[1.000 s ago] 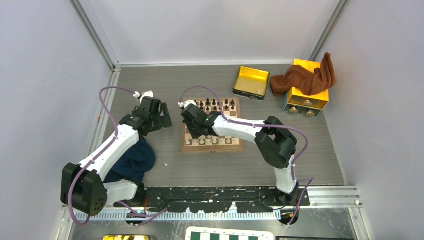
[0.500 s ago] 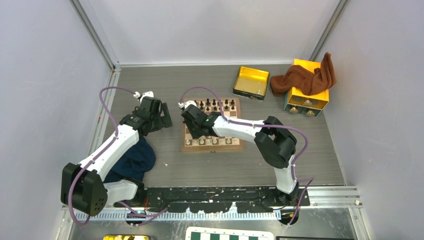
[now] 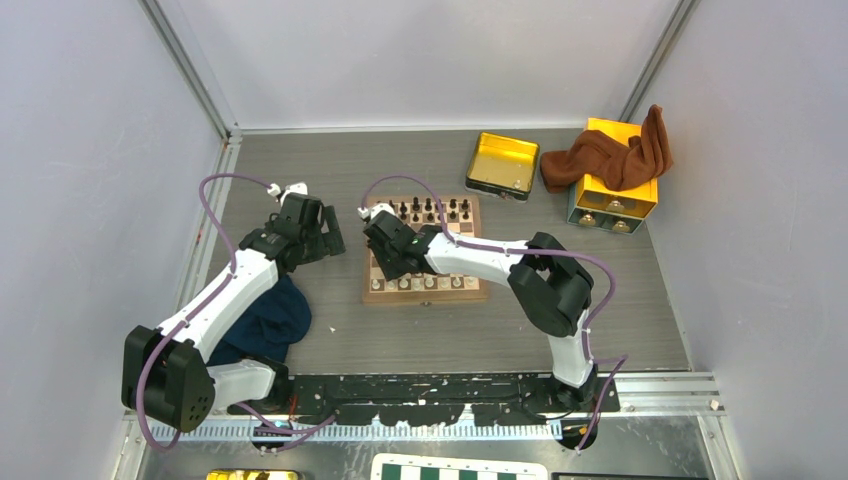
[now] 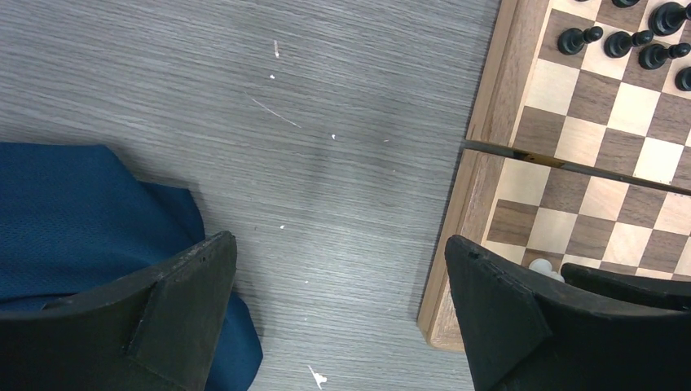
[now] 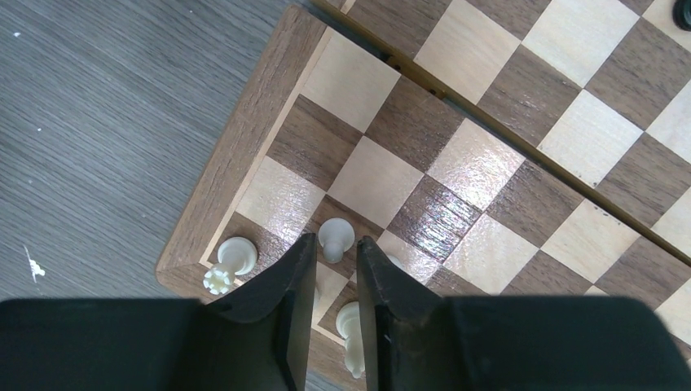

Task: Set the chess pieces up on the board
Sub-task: Place the chess piece on the chessboard, then pick up the chess piece from the storage box.

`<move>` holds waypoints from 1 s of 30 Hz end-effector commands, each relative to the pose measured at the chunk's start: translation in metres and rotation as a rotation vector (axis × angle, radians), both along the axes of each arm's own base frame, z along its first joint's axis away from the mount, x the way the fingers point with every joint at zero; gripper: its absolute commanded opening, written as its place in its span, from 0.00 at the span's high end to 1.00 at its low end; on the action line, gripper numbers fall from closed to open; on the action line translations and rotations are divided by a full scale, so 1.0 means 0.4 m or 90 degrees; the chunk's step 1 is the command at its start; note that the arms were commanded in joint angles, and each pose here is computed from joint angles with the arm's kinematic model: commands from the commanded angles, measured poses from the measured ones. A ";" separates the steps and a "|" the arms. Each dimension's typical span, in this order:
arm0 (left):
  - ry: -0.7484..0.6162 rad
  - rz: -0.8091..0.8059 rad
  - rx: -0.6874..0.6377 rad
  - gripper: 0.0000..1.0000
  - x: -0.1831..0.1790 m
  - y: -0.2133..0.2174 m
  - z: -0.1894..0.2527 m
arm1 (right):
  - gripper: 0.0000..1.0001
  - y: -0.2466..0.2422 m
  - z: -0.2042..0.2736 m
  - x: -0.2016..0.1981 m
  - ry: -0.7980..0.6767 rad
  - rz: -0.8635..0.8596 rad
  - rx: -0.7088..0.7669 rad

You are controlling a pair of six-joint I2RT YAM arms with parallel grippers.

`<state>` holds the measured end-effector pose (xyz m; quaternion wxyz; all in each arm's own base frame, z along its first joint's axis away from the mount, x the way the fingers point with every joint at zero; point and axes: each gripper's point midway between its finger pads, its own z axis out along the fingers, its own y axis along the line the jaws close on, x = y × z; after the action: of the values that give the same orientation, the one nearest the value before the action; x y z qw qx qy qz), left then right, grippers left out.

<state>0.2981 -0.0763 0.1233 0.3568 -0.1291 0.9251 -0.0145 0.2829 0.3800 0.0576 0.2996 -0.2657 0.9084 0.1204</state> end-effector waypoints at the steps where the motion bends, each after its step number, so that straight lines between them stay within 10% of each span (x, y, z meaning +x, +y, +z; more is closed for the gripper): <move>1: -0.024 0.007 -0.017 0.01 0.019 -0.006 0.015 | 0.68 0.012 0.039 0.006 -0.024 0.000 0.019; 30: -0.030 0.015 -0.037 0.02 0.032 -0.019 0.025 | 0.67 0.034 0.239 0.042 -0.099 0.013 0.075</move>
<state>0.2981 -0.0793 0.1210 0.3515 -0.1401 0.9254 -0.0224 0.2875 0.3851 0.0925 0.3205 -0.2734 0.8973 0.1317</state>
